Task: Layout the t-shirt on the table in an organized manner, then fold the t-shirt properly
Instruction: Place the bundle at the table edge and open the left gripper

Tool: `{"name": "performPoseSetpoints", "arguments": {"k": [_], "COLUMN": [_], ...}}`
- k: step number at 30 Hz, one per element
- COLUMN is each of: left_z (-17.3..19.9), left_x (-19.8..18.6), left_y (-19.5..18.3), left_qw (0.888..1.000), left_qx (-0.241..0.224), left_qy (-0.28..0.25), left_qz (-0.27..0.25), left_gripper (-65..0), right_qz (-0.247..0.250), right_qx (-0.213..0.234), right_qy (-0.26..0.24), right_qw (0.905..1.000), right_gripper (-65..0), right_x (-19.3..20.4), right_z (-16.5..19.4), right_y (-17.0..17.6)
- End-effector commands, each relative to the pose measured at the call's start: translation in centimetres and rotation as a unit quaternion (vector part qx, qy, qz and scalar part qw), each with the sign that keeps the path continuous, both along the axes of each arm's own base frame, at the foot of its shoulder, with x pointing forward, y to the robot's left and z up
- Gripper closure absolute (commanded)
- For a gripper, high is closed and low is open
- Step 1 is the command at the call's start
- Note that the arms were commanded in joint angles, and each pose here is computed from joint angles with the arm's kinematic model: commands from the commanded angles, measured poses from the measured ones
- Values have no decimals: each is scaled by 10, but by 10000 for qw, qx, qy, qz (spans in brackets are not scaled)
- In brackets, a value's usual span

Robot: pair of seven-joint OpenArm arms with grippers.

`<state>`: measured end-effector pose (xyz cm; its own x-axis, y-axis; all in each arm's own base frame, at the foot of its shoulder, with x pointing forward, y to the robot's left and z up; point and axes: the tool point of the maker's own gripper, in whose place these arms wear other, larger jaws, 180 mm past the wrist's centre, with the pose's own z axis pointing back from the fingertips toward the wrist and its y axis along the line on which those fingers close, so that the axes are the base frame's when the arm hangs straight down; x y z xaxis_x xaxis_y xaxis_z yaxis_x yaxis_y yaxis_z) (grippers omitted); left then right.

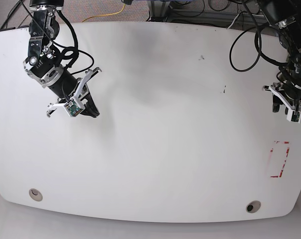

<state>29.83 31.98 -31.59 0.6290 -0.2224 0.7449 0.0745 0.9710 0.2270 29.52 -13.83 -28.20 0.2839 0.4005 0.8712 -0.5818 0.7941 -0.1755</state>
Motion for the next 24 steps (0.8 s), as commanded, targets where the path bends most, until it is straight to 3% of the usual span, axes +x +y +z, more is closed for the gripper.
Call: {"name": "performPoseSetpoints", "arguments": {"k": [1, 16, 21, 24], "left_z": [34, 48, 37, 22], "left_x": [-6, -98, -104, -105], "left_y": [10, 89, 97, 102], "left_qw": [9989, 9870, 9874, 9880], "left_qx": [414, 1036, 872, 662], "left_qy": [-222, 170, 102, 143], "left_qz": [86, 1213, 1314, 1386], "left_gripper": [-244, -236, -113, -74], "right_qz": [59, 66, 77, 52], "right_qx": [51, 52, 70, 183], "right_qy": [-257, -254, -249, -250], "right_qw": [9996, 9996, 9996, 9995], "right_gripper": [-22, -22, -22, -22], "right_x": [4, 4, 4, 3], "right_z": [15, 15, 15, 15], "right_y": [2, 2, 4, 8]}}
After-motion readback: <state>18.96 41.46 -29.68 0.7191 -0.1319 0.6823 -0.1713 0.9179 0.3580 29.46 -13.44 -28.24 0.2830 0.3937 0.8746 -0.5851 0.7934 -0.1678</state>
